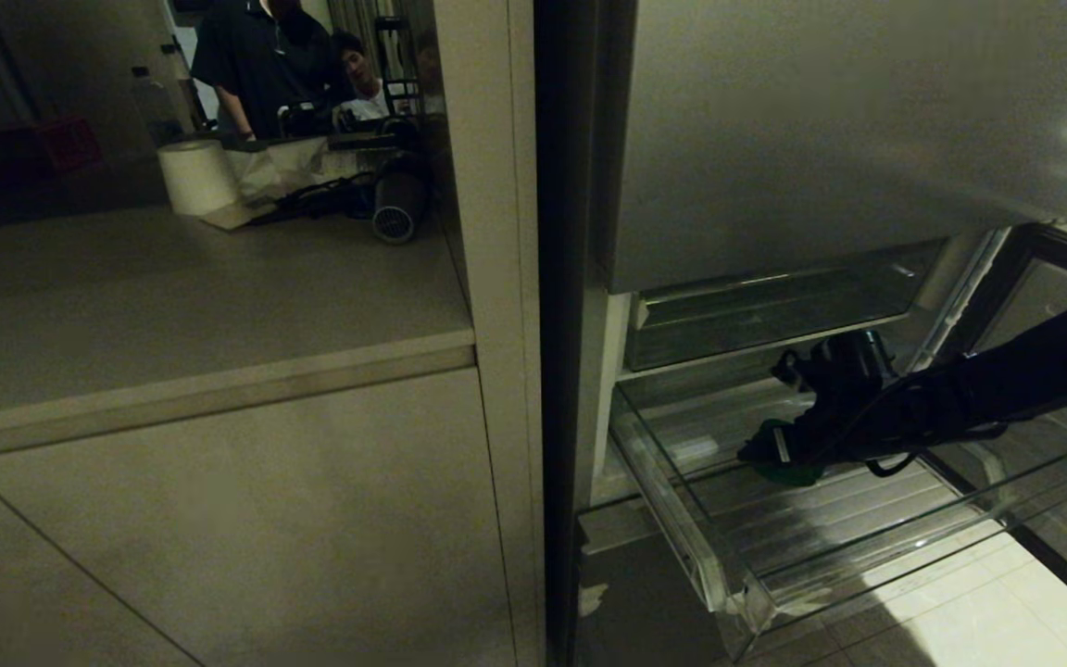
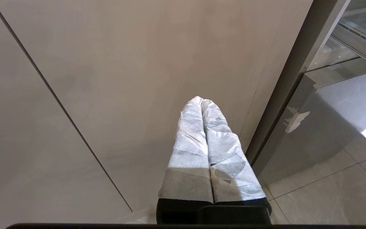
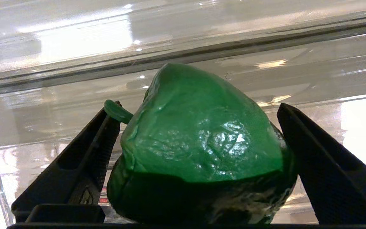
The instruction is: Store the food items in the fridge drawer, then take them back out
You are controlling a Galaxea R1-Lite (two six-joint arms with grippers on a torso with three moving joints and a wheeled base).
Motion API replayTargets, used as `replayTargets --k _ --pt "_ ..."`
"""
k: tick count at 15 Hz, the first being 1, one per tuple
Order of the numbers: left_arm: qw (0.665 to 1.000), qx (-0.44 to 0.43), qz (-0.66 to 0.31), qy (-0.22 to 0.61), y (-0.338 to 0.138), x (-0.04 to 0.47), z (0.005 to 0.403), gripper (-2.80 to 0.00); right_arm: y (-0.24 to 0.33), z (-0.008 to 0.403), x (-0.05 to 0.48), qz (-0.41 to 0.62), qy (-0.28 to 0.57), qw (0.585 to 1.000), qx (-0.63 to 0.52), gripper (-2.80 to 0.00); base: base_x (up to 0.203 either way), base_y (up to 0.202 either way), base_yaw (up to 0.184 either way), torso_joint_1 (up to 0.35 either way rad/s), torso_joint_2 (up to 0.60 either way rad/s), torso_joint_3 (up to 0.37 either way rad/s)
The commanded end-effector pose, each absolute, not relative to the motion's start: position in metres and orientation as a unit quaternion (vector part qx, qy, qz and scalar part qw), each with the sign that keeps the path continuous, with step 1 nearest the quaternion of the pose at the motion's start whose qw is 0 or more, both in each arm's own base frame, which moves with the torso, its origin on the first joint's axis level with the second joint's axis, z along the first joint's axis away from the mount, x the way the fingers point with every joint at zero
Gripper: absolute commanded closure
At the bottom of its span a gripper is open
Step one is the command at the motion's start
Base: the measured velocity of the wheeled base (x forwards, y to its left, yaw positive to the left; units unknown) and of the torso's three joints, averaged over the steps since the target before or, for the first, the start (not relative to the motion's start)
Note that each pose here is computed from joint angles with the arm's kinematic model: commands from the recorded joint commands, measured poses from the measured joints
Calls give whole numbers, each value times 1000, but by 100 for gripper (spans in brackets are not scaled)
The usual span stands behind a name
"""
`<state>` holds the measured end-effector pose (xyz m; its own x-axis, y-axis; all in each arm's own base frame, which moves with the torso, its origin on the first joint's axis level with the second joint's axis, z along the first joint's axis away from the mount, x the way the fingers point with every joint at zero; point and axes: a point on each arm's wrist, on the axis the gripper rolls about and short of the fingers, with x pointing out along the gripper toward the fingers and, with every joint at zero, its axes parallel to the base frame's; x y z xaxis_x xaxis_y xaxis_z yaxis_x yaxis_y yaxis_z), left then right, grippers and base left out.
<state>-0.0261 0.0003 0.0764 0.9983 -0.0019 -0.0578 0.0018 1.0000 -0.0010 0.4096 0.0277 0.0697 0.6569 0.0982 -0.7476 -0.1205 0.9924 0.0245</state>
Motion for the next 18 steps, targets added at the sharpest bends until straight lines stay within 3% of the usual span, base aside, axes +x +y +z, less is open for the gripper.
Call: replayTargets --k 1,2,10,18 --pt "1000 -1 -1 29 0 -26 76 0 26 70 410 59 409 911 -13 -280 0 0 0 0 0 0" --pt "1000 -1 -1 29 0 -26 76 0 26 70 410 58 409 911 -13 0 0 0 0 0 0 0" --pt "1000 -1 -1 29 0 -26 76 0 26 77 408 47 402 914 -19 0 0 0 0 0 0 0" --pt "1000 -1 -1 29 0 -26 76 0 24 151 347 49 339 939 -22 0 0 0 0 0 0 0"
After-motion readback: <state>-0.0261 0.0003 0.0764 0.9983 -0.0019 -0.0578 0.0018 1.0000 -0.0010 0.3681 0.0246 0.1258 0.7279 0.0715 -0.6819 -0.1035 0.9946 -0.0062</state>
